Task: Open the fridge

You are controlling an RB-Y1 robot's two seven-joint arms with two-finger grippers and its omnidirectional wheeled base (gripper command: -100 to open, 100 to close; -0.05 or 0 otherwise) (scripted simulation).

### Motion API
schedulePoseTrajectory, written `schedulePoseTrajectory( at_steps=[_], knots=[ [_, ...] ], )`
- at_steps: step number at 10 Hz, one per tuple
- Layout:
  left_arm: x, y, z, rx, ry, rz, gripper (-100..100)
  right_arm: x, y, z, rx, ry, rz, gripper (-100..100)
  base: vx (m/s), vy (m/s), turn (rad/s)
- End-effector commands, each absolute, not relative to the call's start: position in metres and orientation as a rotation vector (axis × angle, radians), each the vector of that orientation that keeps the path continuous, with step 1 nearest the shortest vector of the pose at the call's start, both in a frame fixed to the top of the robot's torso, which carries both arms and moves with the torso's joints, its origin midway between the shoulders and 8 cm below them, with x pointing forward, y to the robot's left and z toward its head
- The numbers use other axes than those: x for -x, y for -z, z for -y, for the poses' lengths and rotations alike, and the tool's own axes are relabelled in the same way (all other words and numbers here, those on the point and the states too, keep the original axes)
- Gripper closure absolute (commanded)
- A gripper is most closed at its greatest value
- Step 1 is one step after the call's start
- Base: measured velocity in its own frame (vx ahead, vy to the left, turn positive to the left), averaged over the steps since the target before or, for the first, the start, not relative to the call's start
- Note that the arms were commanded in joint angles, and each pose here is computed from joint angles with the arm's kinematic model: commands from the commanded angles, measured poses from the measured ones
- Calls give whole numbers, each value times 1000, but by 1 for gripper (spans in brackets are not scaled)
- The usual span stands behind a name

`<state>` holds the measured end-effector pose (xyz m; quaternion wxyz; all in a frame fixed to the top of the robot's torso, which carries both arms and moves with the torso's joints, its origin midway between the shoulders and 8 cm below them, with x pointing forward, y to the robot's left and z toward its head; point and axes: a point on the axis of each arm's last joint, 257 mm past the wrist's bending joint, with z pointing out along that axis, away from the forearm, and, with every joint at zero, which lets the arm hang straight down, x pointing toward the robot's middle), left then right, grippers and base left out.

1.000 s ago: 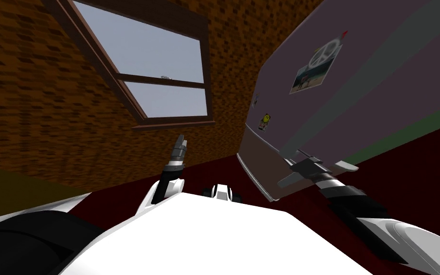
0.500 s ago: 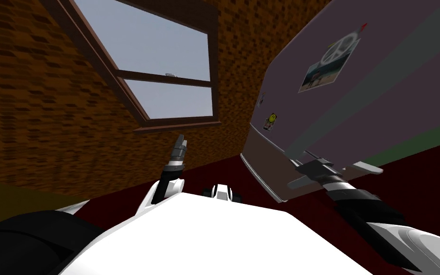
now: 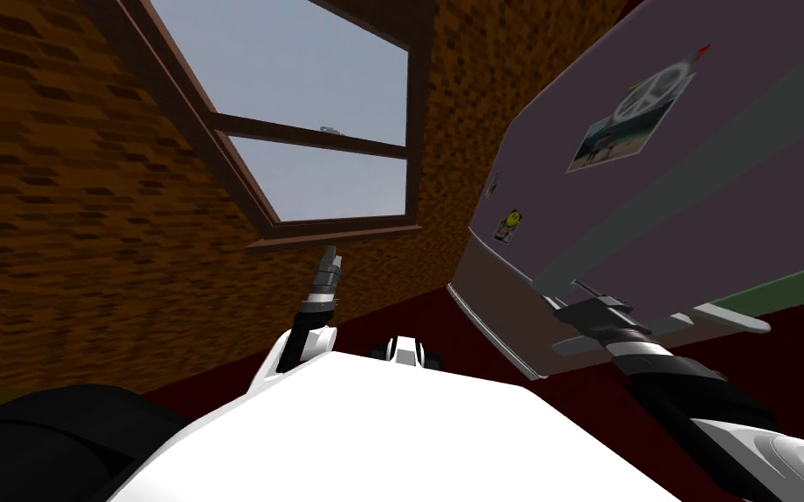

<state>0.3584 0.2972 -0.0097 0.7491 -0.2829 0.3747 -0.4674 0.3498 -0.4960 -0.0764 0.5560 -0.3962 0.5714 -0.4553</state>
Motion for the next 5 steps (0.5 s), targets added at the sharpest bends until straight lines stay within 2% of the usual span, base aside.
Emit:
schedulePoseTrajectory(
  at_steps=[1, 3, 5],
  knots=[
    [-358, 10, -297, 618, 1022, -819, 0, -346, 72, 512, 903, 1116, -1366, 100, 105, 317, -24],
    [-358, 10, -297, 618, 1022, -819, 0, -336, 70, 535, 864, 1166, -1400, 100, 86, 315, -40],
    [-358, 10, -297, 618, 1022, -819, 0, -331, 69, 546, 845, 1192, -1416, 100, 132, 299, -35]
  ],
)
